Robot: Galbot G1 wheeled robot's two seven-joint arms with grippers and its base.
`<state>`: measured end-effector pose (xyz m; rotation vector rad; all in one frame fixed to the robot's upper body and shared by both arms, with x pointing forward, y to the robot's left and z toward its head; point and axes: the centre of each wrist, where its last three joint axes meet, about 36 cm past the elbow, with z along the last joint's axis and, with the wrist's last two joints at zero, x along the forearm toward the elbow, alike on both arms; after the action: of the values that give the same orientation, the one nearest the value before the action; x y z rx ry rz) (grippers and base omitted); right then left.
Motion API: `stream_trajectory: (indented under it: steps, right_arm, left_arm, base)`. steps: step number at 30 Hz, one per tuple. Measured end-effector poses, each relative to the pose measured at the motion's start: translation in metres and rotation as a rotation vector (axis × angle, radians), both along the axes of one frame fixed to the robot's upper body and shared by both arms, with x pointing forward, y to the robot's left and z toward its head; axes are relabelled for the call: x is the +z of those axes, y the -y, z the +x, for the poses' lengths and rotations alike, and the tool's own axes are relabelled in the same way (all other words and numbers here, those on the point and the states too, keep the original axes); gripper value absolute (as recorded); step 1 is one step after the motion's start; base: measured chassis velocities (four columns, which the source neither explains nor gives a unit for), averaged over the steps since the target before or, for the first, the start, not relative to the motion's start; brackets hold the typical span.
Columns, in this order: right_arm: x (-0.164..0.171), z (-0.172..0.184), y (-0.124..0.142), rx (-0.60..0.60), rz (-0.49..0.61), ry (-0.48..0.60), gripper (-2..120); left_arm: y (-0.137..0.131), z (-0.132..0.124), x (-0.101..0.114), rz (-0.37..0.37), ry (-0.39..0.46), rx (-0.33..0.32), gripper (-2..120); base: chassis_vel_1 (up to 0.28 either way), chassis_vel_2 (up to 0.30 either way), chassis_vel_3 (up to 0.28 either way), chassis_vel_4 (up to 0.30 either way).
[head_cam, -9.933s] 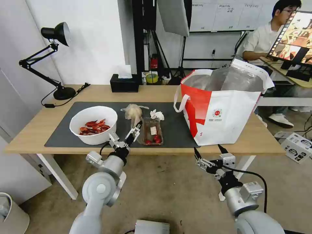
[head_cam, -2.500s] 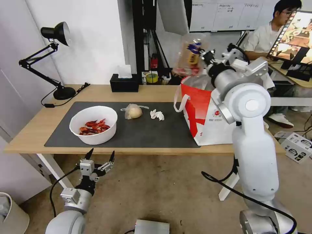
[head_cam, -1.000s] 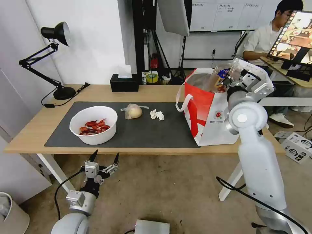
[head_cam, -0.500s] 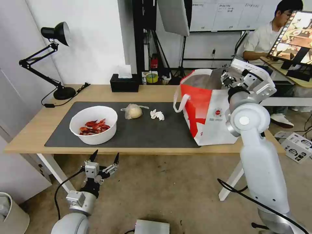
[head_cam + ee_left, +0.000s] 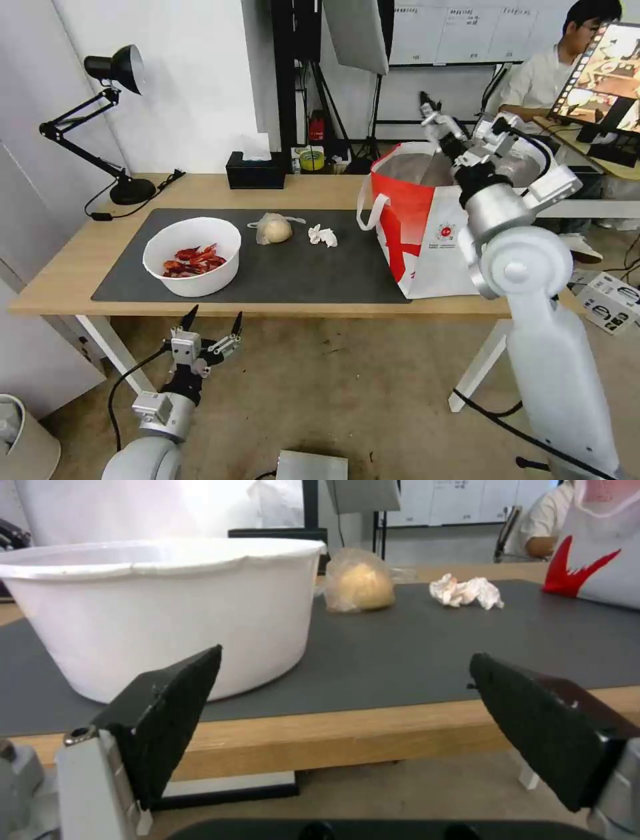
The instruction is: Pick up the trash from the table and place it into the takeout bag.
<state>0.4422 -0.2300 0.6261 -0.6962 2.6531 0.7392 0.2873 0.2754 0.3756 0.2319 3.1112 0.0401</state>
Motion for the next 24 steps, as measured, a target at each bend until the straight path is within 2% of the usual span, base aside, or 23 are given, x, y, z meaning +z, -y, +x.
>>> stream_trajectory:
  steps: [3, 4, 7, 8, 11, 19, 23, 24]
  right_arm:
    - [-0.016, -0.021, -0.001, 0.048, -0.152, 0.047, 100]
    - [-0.016, -0.021, -0.001, 0.048, -0.152, 0.047, 100]
    - [-0.039, -0.042, 0.016, -0.003, -0.388, 0.081, 100]
    - [-0.039, -0.042, 0.016, -0.003, -0.388, 0.081, 100]
    - [-0.055, -0.064, 0.031, -0.091, -0.543, 0.062, 100]
    - [-0.093, -0.099, 0.041, -0.267, -0.642, -0.05, 100]
    - [-0.112, -0.109, 0.04, -0.304, -0.638, -0.076, 100]
    - [-0.126, -0.115, 0.038, -0.326, -0.633, -0.086, 100]
  left_arm:
    - [-0.001, 0.0, -0.001, 0.012, 0.004, 0.005, 100]
    - [-0.001, 0.0, -0.001, 0.012, 0.004, 0.005, 100]
    - [-0.001, 0.001, -0.001, 0.012, 0.007, 0.006, 100]
    - [-0.001, 0.001, -0.001, 0.012, 0.007, 0.006, 100]
    - [-0.001, 0.001, -0.005, 0.004, 0.015, 0.016, 100]
    - [-0.001, 0.001, -0.011, 0.009, 0.015, 0.026, 100]
    - [-0.001, 0.0, -0.013, 0.009, 0.016, 0.028, 100]
    - [-0.001, 0.0, -0.013, 0.008, 0.018, 0.028, 100]
  base:
    - [0.0, 0.0, 0.0, 0.0]
    - [0.0, 0.0, 0.0, 0.0]
    - [0.0, 0.0, 0.0, 0.0]
    - [0.0, 0.0, 0.0, 0.0]
    - [0.0, 0.0, 0.0, 0.0]
    - [0.0, 0.0, 0.0, 0.0]
    - [0.0, 0.0, 0.0, 0.0]
    - [0.0, 0.0, 0.0, 0.0]
